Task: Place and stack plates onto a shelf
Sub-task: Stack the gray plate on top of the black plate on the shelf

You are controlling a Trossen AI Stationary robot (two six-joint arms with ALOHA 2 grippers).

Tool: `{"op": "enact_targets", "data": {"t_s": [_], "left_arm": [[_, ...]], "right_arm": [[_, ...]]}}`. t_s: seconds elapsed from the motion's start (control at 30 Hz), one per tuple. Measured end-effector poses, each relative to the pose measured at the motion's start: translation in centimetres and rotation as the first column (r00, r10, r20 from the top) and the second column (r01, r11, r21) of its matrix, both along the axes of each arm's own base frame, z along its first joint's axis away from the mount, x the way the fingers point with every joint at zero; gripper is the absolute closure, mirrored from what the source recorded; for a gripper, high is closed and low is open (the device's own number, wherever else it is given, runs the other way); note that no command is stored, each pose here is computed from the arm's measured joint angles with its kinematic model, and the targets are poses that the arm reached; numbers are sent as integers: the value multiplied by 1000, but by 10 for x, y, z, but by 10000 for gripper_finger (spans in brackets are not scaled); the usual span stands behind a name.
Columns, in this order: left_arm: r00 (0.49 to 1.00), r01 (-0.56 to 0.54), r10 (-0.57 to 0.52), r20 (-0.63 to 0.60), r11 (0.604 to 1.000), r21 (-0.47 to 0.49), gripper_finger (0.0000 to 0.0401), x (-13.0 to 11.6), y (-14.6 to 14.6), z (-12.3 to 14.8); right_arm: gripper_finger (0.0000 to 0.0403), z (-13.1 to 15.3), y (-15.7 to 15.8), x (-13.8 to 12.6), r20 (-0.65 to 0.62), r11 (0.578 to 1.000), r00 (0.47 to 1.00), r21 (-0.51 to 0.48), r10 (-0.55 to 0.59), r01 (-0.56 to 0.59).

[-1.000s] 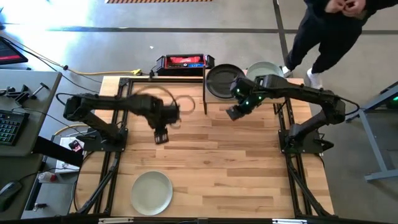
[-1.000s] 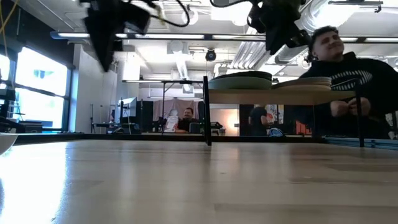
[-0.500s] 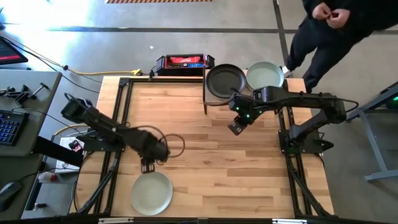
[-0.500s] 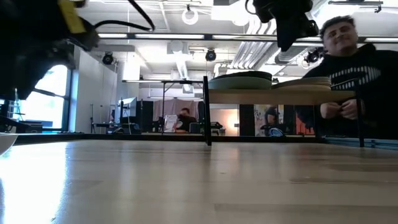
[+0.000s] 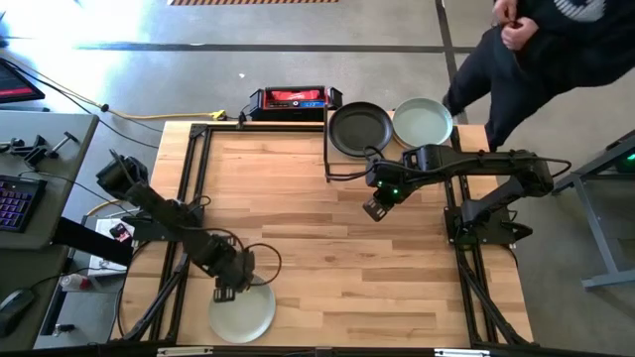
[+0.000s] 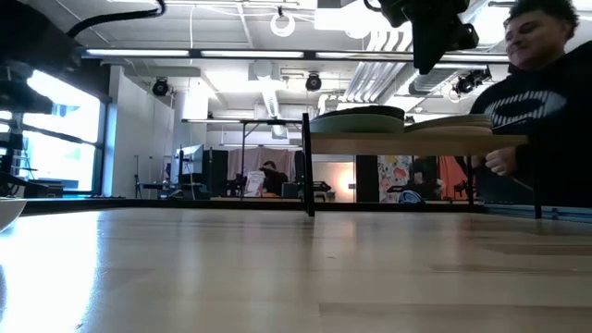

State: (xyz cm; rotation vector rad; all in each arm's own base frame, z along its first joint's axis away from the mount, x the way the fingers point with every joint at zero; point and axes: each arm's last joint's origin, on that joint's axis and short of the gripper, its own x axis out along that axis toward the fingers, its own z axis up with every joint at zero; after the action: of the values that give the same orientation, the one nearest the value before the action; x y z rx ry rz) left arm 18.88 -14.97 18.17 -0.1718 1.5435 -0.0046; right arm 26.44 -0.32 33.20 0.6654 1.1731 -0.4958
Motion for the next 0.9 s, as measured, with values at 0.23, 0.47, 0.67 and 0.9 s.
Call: {"op": "enact_targets", "data": {"t_s": [0.23,0.47,0.67,0.9], "left_arm": [[997,-64,64,-34,998,18,266,-16,-3,-18],[993,-115,115,-3,992,-57,266,-19,-6,-33],[988,-151,153,7,985,-83,266,-21,-3,-44],[980,-200,201,-2,975,-97,289,-23,-2,-47]], "right_arm": [[357,0,0,0,4,1000,1000,5,-15,15],[357,0,0,1,8,1000,1000,4,-15,15],[357,0,0,1,8,1000,1000,4,-15,15],[357,0,0,1,8,1000,1000,4,-15,15]]}}
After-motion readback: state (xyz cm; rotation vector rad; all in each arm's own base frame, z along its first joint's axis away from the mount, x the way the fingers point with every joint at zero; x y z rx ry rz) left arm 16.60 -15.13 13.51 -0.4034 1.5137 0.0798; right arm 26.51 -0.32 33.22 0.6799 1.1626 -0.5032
